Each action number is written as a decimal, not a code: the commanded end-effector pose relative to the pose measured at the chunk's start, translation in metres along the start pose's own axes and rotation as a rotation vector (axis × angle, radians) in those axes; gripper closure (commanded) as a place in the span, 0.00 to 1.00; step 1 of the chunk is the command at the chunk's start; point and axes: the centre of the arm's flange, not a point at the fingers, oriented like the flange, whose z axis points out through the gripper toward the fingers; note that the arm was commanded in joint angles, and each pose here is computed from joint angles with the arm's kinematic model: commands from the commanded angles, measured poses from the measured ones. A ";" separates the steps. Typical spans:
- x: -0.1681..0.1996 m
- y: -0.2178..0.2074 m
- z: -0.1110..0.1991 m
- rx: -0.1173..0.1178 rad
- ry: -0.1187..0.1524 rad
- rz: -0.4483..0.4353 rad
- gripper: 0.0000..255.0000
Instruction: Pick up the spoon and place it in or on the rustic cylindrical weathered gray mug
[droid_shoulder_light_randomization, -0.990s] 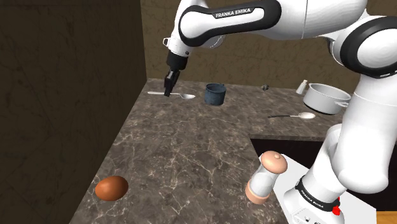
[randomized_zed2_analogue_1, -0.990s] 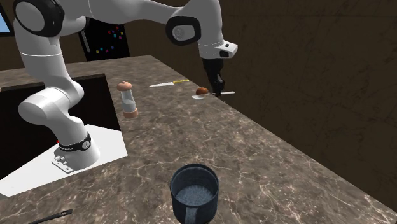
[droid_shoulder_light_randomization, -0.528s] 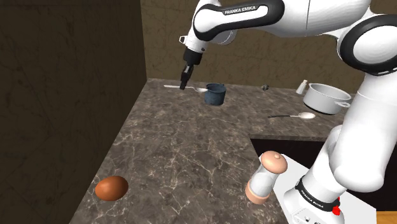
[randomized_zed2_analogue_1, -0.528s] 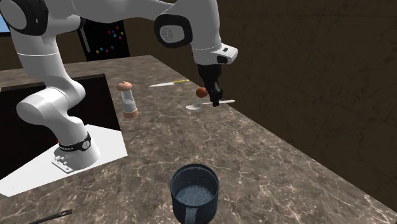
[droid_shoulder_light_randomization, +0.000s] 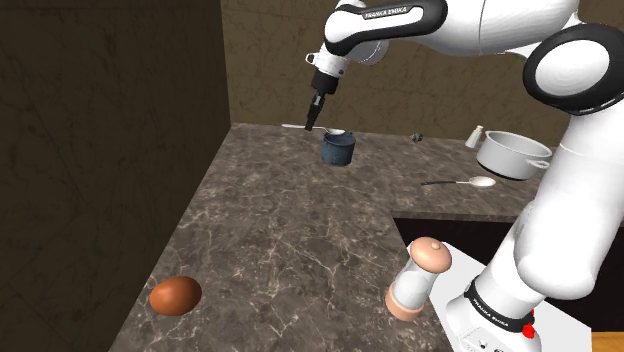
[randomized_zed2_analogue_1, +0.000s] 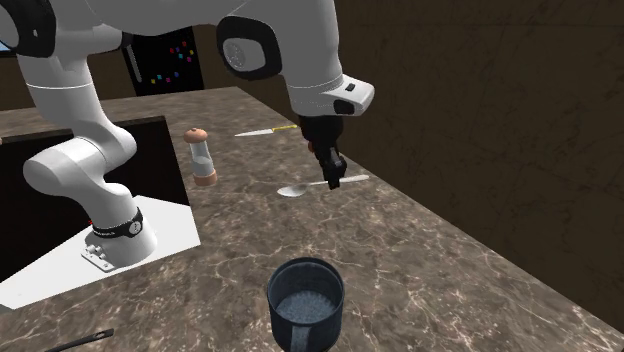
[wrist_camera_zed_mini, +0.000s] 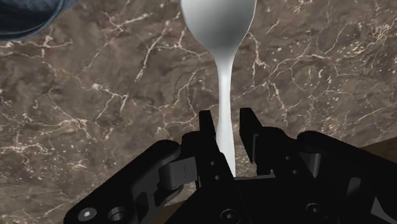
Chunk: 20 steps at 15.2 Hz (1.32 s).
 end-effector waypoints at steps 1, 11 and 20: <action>-0.013 0.027 -0.007 0.000 0.000 -0.001 1.00; -0.073 0.140 -0.039 0.000 0.000 -0.001 1.00; -0.096 0.175 -0.017 0.000 0.000 -0.001 1.00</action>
